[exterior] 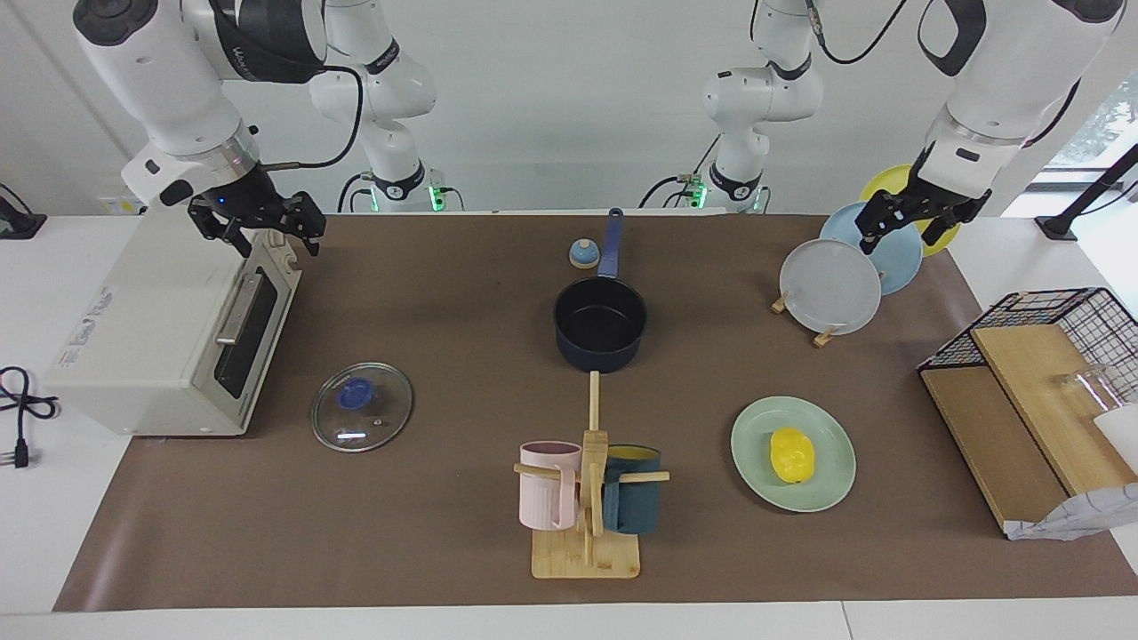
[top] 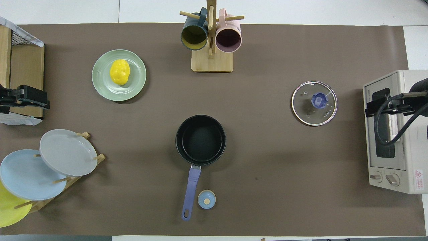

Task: Transfer potato from pot to plate

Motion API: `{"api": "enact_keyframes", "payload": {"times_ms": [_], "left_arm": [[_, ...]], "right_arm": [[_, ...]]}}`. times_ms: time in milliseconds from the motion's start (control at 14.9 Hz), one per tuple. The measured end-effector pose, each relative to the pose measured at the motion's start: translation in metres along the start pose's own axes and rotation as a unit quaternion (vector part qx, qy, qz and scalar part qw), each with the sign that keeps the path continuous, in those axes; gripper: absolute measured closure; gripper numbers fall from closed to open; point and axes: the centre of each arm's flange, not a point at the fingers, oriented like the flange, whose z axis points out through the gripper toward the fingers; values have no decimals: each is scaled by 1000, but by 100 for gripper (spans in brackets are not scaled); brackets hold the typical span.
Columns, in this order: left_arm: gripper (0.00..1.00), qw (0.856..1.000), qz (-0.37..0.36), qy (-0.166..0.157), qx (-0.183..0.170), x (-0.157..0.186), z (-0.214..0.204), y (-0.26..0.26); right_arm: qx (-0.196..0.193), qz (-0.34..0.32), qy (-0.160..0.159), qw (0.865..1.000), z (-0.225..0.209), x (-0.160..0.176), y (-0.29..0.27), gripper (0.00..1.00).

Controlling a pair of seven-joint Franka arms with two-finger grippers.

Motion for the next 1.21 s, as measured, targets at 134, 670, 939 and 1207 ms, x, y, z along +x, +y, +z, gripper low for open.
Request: {"api": "enact_keyframes", "payload": {"times_ms": [134, 670, 939, 1207], "left_arm": [[0, 1000, -1, 17, -5, 0, 0, -1], [0, 998, -14, 42, -46, 11, 11, 11], [0, 999, -12, 13, -42, 9, 21, 13], [0, 999, -11, -12, -39, 4, 25, 12]], "right_arm": [[0, 0, 0, 1000, 0, 0, 0, 0], [0, 0, 0, 1000, 0, 0, 0, 0], [0, 0, 0, 1000, 0, 0, 0, 0], [0, 0, 0, 1000, 0, 0, 0, 0]]}}
